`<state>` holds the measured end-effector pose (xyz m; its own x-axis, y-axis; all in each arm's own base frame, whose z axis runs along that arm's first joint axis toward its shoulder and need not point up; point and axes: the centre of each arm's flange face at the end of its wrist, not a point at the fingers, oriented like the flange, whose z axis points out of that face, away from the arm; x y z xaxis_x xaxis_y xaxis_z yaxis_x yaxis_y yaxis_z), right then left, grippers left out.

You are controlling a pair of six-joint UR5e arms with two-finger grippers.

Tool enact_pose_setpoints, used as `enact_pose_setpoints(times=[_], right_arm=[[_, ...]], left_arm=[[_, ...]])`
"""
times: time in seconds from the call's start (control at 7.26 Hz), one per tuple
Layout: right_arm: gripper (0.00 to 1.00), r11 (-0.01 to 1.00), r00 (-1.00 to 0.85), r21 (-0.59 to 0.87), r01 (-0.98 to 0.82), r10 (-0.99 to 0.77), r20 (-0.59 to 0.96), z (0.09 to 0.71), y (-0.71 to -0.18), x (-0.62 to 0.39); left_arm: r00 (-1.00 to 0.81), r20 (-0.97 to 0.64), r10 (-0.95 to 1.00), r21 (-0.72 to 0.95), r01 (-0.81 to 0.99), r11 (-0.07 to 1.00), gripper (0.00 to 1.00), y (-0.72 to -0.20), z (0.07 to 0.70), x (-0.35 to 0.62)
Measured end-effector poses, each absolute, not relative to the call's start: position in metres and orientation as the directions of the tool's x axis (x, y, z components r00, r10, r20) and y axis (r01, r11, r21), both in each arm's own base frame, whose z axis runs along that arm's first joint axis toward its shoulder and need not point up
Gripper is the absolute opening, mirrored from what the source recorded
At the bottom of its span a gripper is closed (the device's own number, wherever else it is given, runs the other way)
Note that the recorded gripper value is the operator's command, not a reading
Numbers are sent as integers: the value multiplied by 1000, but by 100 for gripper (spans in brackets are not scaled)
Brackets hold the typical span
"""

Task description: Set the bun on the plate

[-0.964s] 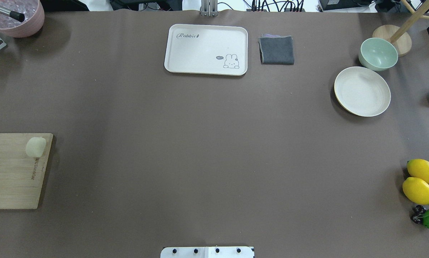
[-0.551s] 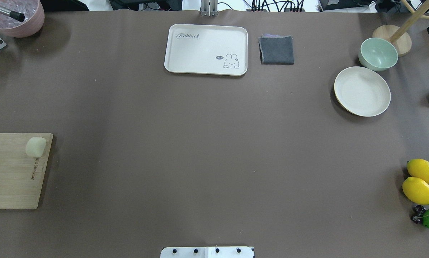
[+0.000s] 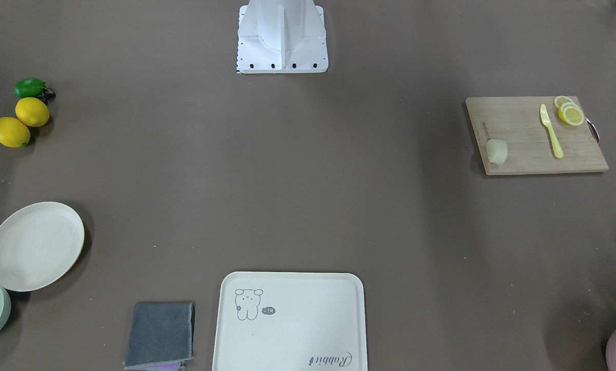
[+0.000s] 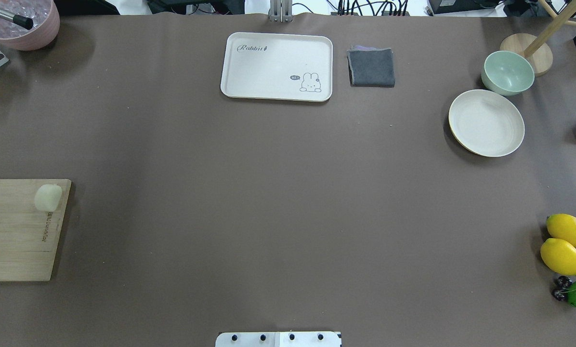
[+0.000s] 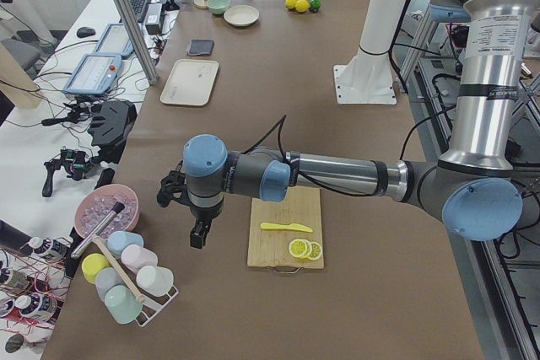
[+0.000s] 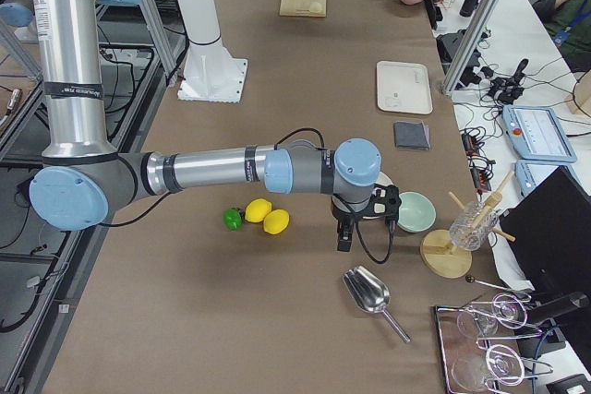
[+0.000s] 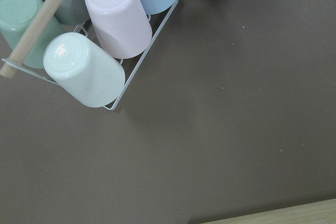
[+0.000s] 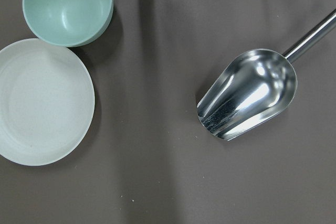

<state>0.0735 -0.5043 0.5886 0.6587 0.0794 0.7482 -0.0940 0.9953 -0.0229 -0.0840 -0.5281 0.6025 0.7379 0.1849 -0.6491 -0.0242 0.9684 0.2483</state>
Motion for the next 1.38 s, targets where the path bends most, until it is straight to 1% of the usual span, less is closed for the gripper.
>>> enact_pose_setpoints(times=[1.38], right_arm=[[100, 994, 659, -29, -104, 91, 747, 586, -505, 74]], left_arm=[[738, -648, 192, 258, -24, 966, 98, -532, 596, -84]])
